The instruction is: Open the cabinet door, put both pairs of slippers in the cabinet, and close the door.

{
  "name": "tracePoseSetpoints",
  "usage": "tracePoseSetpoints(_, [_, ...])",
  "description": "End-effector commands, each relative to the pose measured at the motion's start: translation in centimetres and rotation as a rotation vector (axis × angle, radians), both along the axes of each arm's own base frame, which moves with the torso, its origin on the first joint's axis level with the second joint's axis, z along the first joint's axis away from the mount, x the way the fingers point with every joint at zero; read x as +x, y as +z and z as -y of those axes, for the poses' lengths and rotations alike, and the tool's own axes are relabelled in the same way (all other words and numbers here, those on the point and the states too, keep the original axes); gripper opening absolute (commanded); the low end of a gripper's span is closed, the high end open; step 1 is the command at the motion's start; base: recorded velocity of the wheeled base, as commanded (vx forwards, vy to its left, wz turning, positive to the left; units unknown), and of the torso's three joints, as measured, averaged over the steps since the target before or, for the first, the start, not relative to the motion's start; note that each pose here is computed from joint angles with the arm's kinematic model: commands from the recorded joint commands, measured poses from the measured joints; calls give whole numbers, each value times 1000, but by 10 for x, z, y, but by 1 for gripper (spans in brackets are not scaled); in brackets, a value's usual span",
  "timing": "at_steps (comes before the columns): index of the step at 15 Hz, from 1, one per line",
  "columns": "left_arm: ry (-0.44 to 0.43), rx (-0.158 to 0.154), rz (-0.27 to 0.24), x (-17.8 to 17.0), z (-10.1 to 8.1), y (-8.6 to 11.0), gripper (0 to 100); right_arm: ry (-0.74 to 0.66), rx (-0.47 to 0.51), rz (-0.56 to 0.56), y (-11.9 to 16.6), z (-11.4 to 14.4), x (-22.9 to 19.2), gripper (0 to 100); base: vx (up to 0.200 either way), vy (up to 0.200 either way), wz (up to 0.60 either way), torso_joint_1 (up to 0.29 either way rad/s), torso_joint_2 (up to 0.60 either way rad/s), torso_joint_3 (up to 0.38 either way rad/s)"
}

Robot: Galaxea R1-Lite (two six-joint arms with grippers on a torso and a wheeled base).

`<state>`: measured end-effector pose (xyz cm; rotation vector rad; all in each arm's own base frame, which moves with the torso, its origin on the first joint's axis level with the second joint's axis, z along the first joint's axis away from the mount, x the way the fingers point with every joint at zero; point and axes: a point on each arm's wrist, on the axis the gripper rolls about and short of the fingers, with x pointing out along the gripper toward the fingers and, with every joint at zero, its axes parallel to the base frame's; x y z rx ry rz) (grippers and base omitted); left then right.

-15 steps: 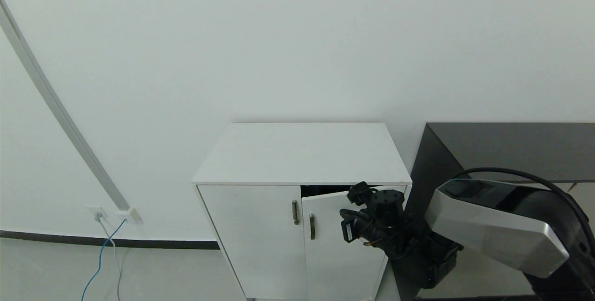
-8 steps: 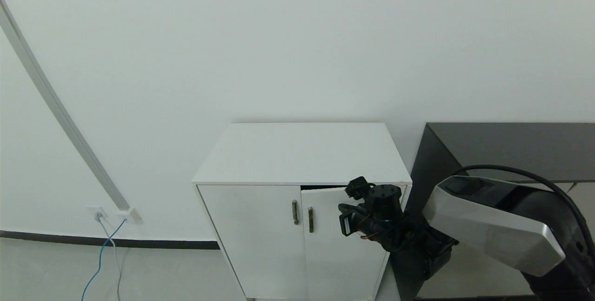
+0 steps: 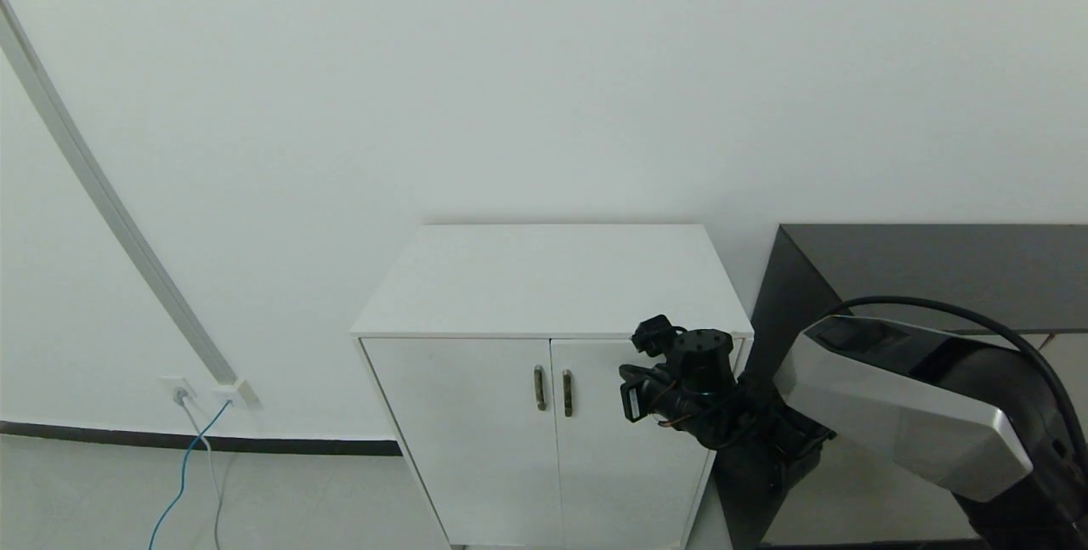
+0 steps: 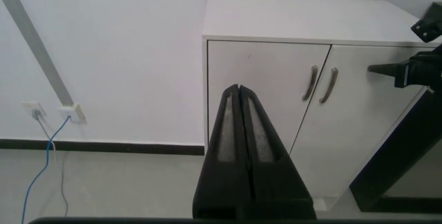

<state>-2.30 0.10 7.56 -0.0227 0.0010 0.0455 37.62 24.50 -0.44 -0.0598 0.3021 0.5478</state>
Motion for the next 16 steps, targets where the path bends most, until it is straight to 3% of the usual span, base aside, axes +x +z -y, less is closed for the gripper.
tracePoseSetpoints(1, [0,-2,-1,0,0,0,0,0,0,-1,0,0,1,0,0,0,0,0,0,0])
tracePoseSetpoints(16, [0,0,-2,0,0,0,0,-11,-4,4,-1,0,7,0,0,0,0,0,0,0])
